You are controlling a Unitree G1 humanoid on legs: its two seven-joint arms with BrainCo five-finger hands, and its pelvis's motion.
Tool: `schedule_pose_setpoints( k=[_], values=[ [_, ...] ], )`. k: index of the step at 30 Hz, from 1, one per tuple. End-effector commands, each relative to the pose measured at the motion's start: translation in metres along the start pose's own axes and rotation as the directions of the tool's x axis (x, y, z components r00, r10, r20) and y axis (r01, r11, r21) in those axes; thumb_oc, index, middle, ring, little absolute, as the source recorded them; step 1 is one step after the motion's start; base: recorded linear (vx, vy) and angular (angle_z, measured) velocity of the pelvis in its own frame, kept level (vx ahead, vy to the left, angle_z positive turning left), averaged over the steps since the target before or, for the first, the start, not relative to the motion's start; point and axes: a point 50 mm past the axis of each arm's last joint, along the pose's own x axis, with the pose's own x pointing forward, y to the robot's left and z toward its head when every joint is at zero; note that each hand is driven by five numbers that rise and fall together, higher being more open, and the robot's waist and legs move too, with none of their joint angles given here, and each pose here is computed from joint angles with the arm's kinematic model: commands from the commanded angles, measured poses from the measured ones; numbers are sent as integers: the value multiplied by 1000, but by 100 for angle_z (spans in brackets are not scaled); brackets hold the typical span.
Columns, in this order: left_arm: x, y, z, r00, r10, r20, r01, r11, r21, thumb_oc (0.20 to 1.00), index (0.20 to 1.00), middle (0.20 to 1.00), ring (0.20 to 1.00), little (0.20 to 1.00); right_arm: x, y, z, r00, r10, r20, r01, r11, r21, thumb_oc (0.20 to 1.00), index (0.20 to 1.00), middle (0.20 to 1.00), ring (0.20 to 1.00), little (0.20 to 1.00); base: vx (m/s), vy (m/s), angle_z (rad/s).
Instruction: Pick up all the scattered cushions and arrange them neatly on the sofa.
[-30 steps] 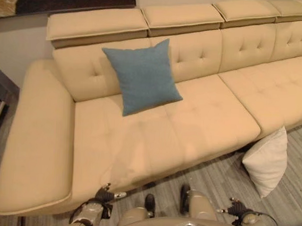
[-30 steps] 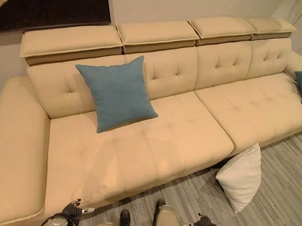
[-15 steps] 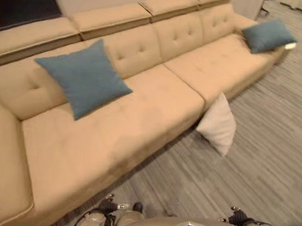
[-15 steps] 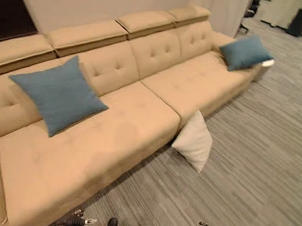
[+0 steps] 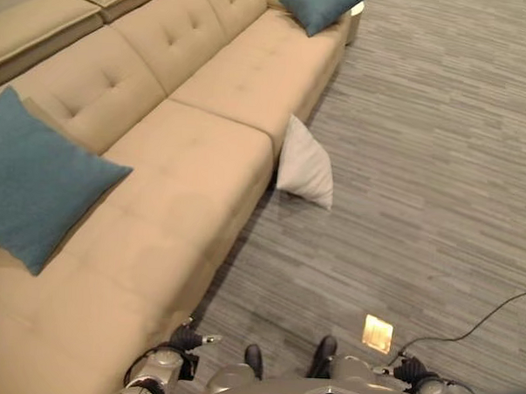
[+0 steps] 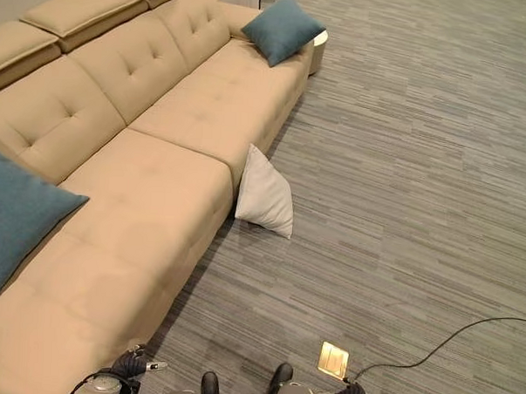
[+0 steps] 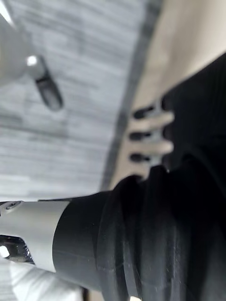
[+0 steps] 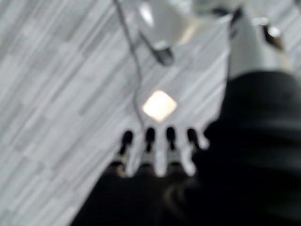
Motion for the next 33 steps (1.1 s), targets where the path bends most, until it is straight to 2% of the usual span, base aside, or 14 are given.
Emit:
schedule_pose_setpoints(
  k=[1,11,23,26,33],
  values=[
    [2,-6,9,1000,-19,25,18,999,50,1000,1000,1000,1000,1000,2,-13,4,999,-48,6,47,999,18,1000,1000,1000,1000,1000,59,-112,-16],
    [3,-25,19,997,-65,51,63,997,43,1000,1000,1000,1000,1000,2,-16,9,998,-65,27,62,994,86,1000,1000,1000,1000,1000,89,-144,-5],
    [0,-23,1,999,-46,4,46,999,2,1000,1000,1000,1000,1000,2,-8,20,997,-41,71,36,997,70,1000,1000,1000,1000,1000,278,-8,-39],
    [2,-19,16,997,-42,58,42,999,7,1000,1000,1000,1000,1000,3,-9,43,988,-46,147,38,998,55,1000,1000,1000,1000,1000,395,106,-83],
    [4,-18,26,996,-38,84,34,999,42,1000,1000,1000,1000,1000,4,-6,50,986,-39,159,33,999,42,1000,1000,1000,1000,1000,302,-51,-1]
  ],
)
